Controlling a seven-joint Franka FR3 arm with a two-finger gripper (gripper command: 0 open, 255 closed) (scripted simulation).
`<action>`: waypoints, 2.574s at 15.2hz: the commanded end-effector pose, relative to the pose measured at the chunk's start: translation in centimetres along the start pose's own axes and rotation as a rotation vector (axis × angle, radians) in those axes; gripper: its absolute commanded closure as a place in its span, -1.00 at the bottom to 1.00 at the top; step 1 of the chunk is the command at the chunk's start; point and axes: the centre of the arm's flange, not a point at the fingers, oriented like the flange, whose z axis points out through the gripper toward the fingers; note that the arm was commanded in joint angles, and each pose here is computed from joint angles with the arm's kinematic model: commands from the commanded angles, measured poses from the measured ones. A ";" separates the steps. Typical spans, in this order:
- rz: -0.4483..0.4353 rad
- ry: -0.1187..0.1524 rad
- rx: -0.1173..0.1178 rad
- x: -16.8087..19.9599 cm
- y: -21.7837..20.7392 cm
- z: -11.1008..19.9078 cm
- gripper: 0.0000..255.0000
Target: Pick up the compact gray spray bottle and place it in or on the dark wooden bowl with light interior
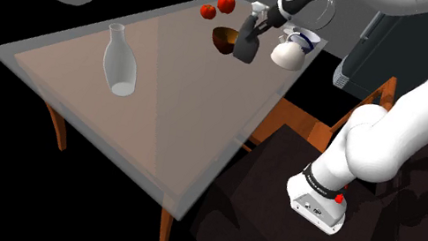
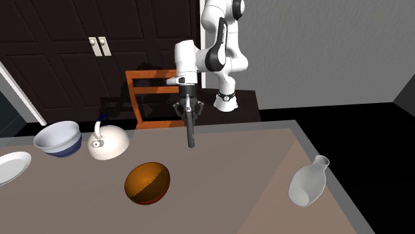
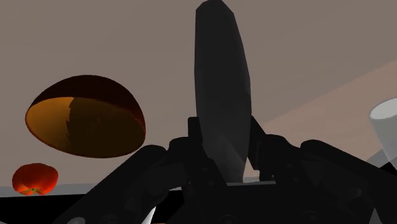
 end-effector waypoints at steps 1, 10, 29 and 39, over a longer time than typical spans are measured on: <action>0.000 0.000 0.000 0.6 0.0 -1.0 1.00; 0.000 0.000 0.000 2.9 0.0 -4.8 1.00; 0.000 0.000 0.000 16.8 18.0 4.4 1.00; 0.000 0.000 0.000 14.1 18.0 8.9 1.00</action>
